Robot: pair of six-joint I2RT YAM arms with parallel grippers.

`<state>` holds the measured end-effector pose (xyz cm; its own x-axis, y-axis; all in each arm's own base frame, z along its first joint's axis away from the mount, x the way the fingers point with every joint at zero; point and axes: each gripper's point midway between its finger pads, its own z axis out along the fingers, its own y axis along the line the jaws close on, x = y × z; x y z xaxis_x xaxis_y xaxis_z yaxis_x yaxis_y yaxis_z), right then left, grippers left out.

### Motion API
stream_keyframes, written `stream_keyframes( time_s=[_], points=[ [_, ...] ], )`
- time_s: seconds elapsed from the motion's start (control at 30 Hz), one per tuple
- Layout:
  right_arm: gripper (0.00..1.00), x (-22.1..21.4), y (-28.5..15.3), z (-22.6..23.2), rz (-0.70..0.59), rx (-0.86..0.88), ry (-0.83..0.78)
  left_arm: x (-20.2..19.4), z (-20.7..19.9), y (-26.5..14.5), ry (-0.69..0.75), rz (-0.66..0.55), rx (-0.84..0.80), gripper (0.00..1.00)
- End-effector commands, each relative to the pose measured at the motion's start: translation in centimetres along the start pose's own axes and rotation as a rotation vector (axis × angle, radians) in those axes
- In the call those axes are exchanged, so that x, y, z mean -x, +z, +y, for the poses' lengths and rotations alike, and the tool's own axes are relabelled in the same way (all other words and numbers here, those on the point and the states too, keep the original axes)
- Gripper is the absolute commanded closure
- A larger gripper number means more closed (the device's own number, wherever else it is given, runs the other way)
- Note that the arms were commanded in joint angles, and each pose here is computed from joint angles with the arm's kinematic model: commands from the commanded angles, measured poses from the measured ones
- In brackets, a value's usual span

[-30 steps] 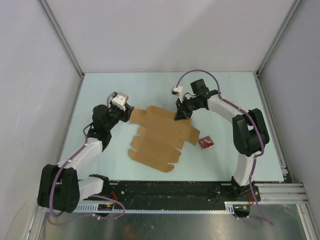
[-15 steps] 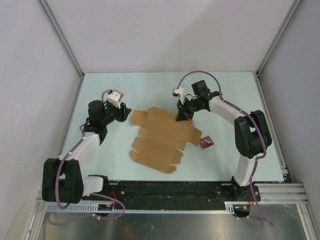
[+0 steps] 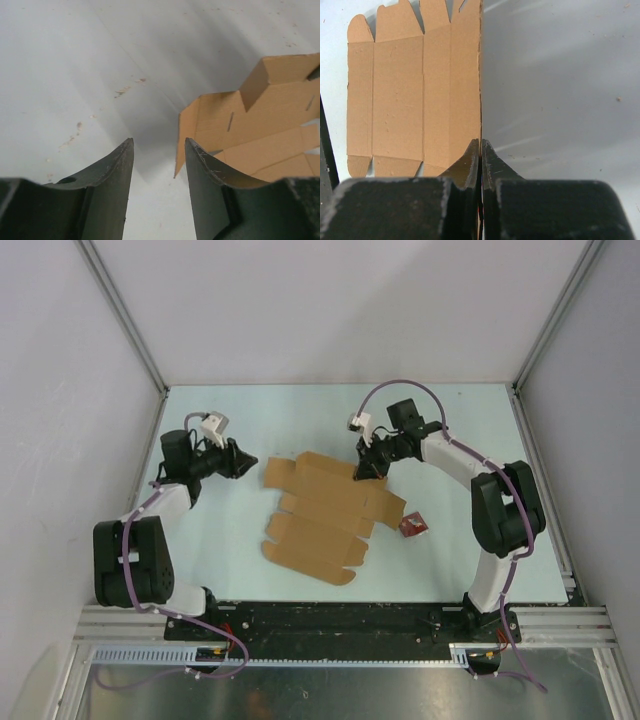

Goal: Fold the paper box

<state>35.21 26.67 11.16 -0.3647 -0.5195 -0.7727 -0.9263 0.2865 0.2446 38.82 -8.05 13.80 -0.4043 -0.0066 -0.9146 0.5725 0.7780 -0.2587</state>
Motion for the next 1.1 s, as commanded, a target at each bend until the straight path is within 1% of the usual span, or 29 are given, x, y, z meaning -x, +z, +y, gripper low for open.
stream_keyframes(
  time_s=[0.0, 0.1, 0.17, 0.27, 0.33, 0.37, 0.4, 0.43, 0.53, 0.6, 0.73, 0.83, 1.07],
  points=[
    [1.00, 2.4, -1.4, -0.1, -0.080, -0.017, -0.013, 2.2, -2.8, -0.7, 0.045, -0.050, -0.140, 0.49],
    [1.00, 2.7, -1.3, -0.4, -0.096, -0.022, 0.020, 2.2, -4.6, -1.2, 0.051, -0.055, -0.219, 0.49],
    [1.00, 2.9, -1.2, -0.6, -0.104, -0.028, 0.020, 2.2, -5.0, -1.4, 0.047, -0.052, -0.233, 0.49],
    [1.00, 3.3, -1.4, -0.9, -0.115, -0.047, 0.035, 2.1, -4.7, -1.3, 0.038, -0.031, -0.196, 0.49],
    [1.00, 3.4, -1.5, -1.1, -0.119, -0.058, 0.049, 1.7, -5.3, -1.2, 0.044, -0.004, -0.188, 0.50],
    [1.00, 3.7, -1.6, -1.3, -0.129, -0.068, 0.046, 1.6, -5.0, -1.0, 0.056, 0.010, -0.147, 0.50],
    [1.00, 3.8, -1.6, -1.4, -0.132, -0.073, 0.048, 0.8, -6.1, -0.5, 0.083, 0.044, -0.159, 0.50],
    [1.00, 4.0, -1.7, -1.4, -0.137, -0.073, 0.054, 0.7, -7.0, -0.3, 0.113, 0.051, -0.153, 0.50],
    [1.00, 4.1, -1.5, -1.3, -0.142, -0.070, 0.049, -0.7, -7.9, 0.7, 0.176, 0.091, -0.108, 0.49],
    [1.00, 4.2, -1.4, -1.2, -0.142, -0.064, 0.048, -1.1, -8.1, 1.2, 0.175, 0.108, -0.107, 0.49],
    [1.00, 4.2, -1.5, -1.0, -0.140, -0.059, 0.044, -2.7, -7.7, 2.6, 0.129, 0.163, -0.124, 0.49],
    [1.00, 4.1, -1.7, -1.0, -0.139, -0.057, 0.048, -3.9, -6.9, 3.7, 0.118, 0.207, -0.086, 0.49],
    [1.00, 4.1, -2.0, -0.9, -0.147, -0.038, 0.050, -3.9, -6.0, 4.5, 0.102, 0.226, -0.047, 0.46]
  ],
)
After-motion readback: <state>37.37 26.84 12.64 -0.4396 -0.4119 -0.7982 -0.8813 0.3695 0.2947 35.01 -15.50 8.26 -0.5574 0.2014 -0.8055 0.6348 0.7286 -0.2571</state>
